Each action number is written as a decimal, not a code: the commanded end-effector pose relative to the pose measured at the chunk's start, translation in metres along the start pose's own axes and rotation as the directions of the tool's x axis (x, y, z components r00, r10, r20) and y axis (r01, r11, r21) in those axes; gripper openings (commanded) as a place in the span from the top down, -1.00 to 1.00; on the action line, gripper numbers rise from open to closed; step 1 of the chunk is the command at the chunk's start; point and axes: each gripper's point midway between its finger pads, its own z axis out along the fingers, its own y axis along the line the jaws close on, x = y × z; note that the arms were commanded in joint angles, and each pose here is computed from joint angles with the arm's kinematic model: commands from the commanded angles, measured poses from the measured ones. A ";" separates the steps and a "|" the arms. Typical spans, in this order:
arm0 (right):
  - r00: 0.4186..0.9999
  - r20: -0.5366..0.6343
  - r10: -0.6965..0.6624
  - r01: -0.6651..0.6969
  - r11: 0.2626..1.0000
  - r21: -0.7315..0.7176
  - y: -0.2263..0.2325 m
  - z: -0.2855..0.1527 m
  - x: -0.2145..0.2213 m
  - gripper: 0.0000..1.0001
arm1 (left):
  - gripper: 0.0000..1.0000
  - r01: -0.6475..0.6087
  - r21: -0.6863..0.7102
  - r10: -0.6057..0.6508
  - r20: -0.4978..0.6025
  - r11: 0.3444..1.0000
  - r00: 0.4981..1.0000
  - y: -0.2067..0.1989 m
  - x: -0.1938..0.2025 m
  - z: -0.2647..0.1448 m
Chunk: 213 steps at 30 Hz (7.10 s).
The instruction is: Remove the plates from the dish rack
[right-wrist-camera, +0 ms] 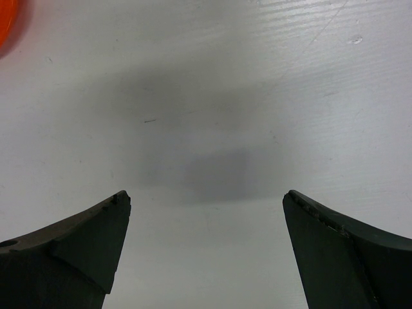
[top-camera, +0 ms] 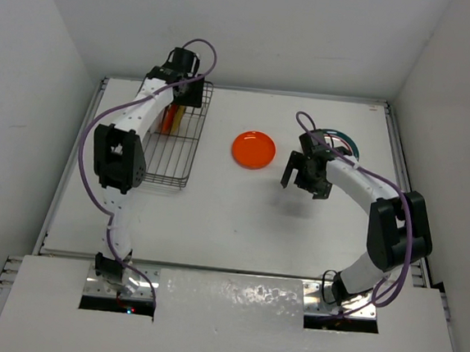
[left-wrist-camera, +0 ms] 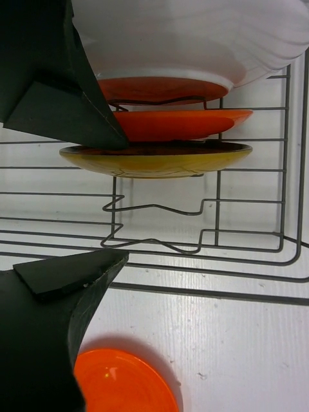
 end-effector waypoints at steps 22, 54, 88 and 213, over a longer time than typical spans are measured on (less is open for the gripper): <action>0.998 0.054 -0.009 0.011 0.999 -0.037 0.013 -0.015 -0.016 -0.97 | 0.70 -0.020 -0.049 0.019 -0.011 0.999 1.000 0.018 0.011 0.016; 0.911 0.027 0.412 -0.323 0.751 -0.576 0.102 -0.167 -0.192 -0.98 | 1.00 -0.653 -0.003 0.553 0.536 0.757 0.638 -0.174 0.003 -0.161; 0.954 0.176 0.244 -0.085 0.780 -0.620 0.149 0.011 -0.198 1.00 | -1.00 -0.142 0.108 0.105 0.291 0.984 0.951 -0.095 0.041 -0.203; 0.972 -0.025 0.236 -0.212 0.818 -0.534 0.114 -0.127 -0.137 -0.88 | 1.00 -0.850 0.079 0.674 0.573 0.522 0.467 -0.291 0.044 -0.206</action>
